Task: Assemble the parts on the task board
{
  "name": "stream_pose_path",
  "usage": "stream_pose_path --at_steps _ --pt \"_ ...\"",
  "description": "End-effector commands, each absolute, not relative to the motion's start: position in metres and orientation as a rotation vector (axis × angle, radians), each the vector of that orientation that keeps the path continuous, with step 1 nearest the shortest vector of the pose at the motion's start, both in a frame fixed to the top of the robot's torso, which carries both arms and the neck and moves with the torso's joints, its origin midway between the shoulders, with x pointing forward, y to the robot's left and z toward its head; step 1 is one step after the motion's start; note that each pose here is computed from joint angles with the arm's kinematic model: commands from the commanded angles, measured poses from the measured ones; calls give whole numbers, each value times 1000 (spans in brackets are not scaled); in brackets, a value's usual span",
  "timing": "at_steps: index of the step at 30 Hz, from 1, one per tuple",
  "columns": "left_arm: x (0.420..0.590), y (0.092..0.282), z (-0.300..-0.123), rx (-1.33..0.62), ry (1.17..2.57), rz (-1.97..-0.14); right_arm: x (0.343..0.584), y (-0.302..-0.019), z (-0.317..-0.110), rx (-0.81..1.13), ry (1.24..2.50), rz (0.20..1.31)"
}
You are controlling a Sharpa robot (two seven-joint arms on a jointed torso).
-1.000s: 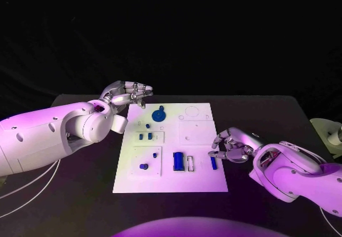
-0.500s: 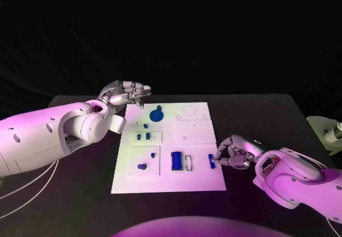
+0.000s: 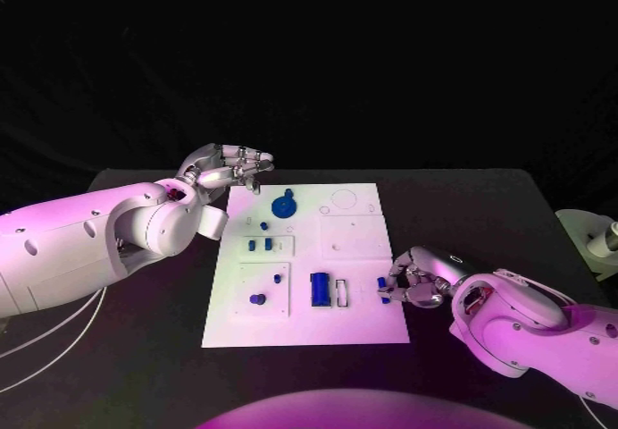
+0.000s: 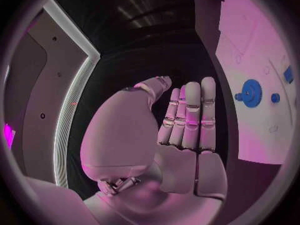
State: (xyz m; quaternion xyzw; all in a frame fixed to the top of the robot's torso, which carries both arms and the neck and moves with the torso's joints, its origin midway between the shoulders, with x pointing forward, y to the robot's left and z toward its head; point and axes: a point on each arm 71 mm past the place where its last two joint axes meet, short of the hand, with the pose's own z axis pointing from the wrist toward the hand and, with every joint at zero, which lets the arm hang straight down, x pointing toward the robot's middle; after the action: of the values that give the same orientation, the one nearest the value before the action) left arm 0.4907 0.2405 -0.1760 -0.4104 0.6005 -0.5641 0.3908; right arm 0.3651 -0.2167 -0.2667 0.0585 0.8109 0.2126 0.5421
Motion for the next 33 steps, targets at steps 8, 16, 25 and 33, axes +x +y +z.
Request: stream_pose_path --at_steps 8,16,25,33 --pt "490 238 -175 -1031 1532 -1459 365 -211 -279 42 1988 443" --pt "490 238 -175 -1031 1533 -1458 363 -204 -285 -53 2017 402" --pt "490 238 -175 -1032 1534 -1457 361 -199 -285 -108 2008 366" --pt "490 239 -175 -1032 1535 -1455 359 -195 -280 -67 1960 389"
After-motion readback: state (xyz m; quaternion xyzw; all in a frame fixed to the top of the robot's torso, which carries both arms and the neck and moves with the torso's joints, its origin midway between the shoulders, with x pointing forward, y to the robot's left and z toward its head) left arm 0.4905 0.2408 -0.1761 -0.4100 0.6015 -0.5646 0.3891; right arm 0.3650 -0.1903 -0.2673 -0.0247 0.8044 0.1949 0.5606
